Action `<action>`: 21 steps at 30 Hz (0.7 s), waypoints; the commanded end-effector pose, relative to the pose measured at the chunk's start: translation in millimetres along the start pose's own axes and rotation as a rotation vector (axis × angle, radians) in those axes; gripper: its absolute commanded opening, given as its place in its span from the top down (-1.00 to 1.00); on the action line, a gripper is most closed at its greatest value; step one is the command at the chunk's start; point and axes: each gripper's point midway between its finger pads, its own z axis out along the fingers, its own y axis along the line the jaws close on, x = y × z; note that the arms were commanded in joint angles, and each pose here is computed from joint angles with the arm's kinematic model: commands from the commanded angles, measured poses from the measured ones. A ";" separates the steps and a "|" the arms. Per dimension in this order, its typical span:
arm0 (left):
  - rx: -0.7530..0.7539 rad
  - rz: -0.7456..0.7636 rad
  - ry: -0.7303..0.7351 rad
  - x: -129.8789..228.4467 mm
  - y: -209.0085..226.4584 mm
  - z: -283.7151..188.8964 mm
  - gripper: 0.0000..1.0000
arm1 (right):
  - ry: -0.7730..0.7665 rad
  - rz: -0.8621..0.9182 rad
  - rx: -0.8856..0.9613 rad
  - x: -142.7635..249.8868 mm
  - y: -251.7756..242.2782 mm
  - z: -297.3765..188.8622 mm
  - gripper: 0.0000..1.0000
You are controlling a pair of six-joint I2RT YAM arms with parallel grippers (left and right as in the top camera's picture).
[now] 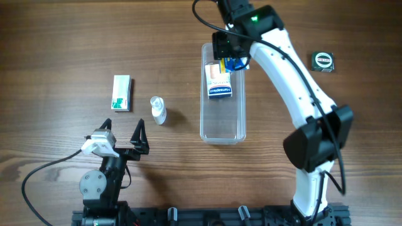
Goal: Pack container
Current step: 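Lift the VapoDrops box and carry it into the clear container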
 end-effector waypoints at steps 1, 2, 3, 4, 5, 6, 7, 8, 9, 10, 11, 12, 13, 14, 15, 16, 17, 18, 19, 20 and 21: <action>0.003 0.023 0.000 1.4 0.3 -0.1 -1.00 | 0.046 0.039 -0.021 5.5 11.7 24.1 -0.44; 0.003 0.023 0.000 1.4 0.3 -0.1 -1.00 | 0.051 0.035 -0.020 6.7 13.3 27.2 -0.45; 0.003 0.023 0.000 1.4 0.3 -0.1 -0.99 | 0.058 0.033 -0.018 8.1 14.8 32.5 -0.46; 0.003 0.023 0.000 1.4 0.3 -0.1 -1.00 | 0.061 0.033 -0.020 8.8 16.2 34.1 -0.48; 0.003 0.023 0.000 1.4 0.3 -0.1 -0.99 | 0.070 0.035 -0.018 10.6 17.2 38.1 -0.48; 0.003 0.023 0.000 1.4 0.3 -0.1 -0.99 | 0.082 0.051 -0.013 12.9 17.1 42.8 -0.48; 0.003 0.023 0.000 1.4 0.3 -0.1 -1.00 | 0.089 0.058 -0.011 14.4 17.3 46.2 -0.49; 0.003 0.023 0.000 1.4 0.3 -0.1 -1.00 | 0.095 0.071 -0.008 15.6 17.8 48.9 -0.49; 0.003 0.023 0.000 1.4 0.3 -0.1 -0.99 | 0.103 0.078 -0.008 17.8 19.0 52.0 -0.49; 0.003 0.023 0.000 1.4 0.3 -0.1 -0.99 | 0.110 0.076 -0.014 19.9 21.1 53.5 -0.49; 0.003 0.023 0.000 1.4 0.3 -0.1 -0.99 | 0.116 0.075 -0.019 22.4 22.7 55.6 -0.48; 0.003 0.023 0.000 1.4 0.3 -0.1 -0.99 | 0.121 0.078 -0.021 24.0 23.6 56.8 -0.49; 0.003 0.023 0.000 1.4 0.3 -0.1 -0.99 | 0.127 0.085 -0.022 26.4 24.4 59.2 -0.50; 0.003 0.023 0.000 1.4 0.3 -0.1 -1.00 | 0.131 0.094 -0.021 28.3 25.0 61.5 -0.50; 0.003 0.023 0.000 1.4 0.3 -0.1 -1.00 | 0.137 0.093 -0.022 31.1 25.5 64.3 -0.50; 0.003 0.023 0.000 1.4 0.3 -0.1 -0.99 | 0.148 0.091 -0.017 35.9 24.9 69.4 -0.50; 0.003 0.023 0.000 1.4 0.3 -0.1 -1.00 | 0.156 0.091 -0.017 39.2 24.9 72.7 -0.50; 0.003 0.023 0.000 1.4 0.3 -0.1 -0.99 | 0.166 0.090 -0.018 43.4 24.9 76.8 -0.51; 0.003 0.023 0.000 1.4 0.3 -0.1 -0.99 | 0.174 0.089 -0.017 46.6 24.7 79.6 -0.51; 0.003 0.023 0.000 1.4 0.3 -0.1 -1.00 | 0.191 0.087 -0.021 53.0 25.3 84.5 -0.52; 0.003 0.023 0.000 1.4 0.3 -0.1 -1.00 | 0.200 0.087 -0.024 56.3 25.7 86.7 -0.52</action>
